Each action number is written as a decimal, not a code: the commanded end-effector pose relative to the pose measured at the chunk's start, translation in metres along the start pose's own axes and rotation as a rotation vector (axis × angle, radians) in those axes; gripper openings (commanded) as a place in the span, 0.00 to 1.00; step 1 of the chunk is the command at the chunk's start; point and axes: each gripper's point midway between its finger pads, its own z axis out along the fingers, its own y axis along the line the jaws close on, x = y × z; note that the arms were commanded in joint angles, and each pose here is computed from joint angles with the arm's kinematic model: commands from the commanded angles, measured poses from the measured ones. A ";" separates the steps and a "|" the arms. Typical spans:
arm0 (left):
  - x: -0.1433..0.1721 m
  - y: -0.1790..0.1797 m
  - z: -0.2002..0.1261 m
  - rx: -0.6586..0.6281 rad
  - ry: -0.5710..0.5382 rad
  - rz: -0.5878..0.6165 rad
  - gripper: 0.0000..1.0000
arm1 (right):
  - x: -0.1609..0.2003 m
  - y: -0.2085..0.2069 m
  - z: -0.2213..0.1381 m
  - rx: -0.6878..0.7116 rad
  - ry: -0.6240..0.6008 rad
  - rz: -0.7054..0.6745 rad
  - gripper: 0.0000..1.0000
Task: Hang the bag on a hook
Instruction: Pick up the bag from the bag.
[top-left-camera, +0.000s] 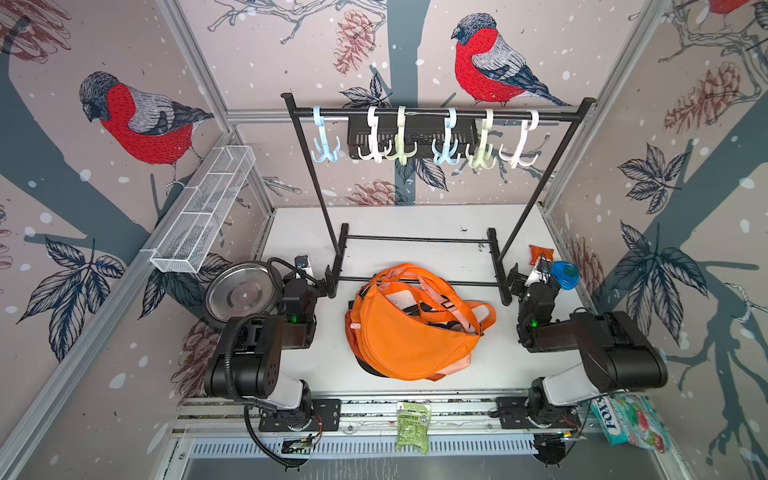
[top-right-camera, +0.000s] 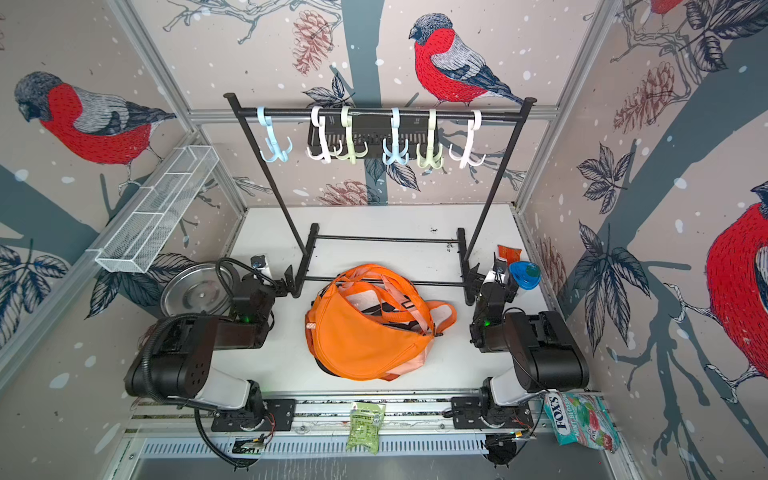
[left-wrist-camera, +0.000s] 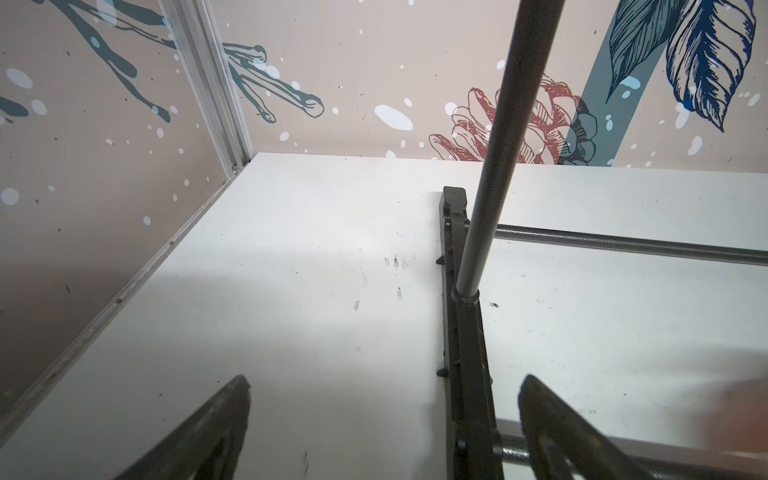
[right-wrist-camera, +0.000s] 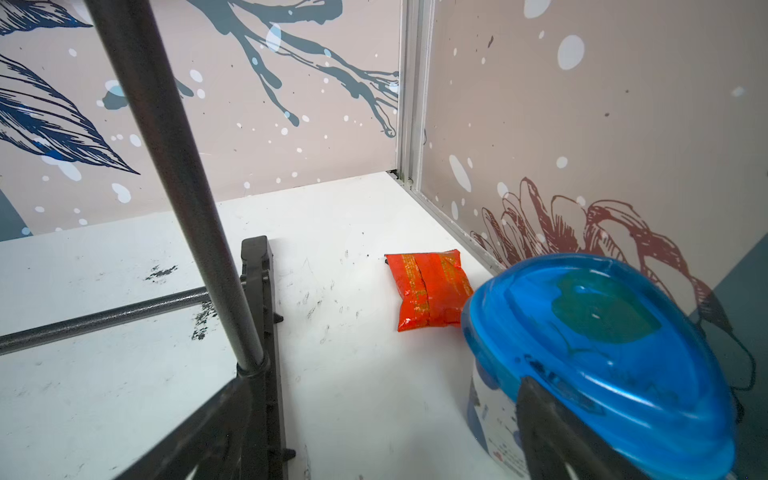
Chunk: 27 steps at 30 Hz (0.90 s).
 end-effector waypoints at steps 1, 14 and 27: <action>-0.007 0.000 0.001 -0.003 -0.022 -0.003 0.99 | -0.006 0.000 -0.002 -0.003 -0.027 0.020 0.99; -0.007 0.000 0.001 -0.004 -0.022 -0.002 0.99 | -0.006 0.000 -0.002 -0.003 -0.026 0.020 1.00; -0.006 0.002 0.001 -0.012 -0.020 -0.012 0.99 | -0.006 0.000 -0.002 -0.003 -0.025 0.021 0.99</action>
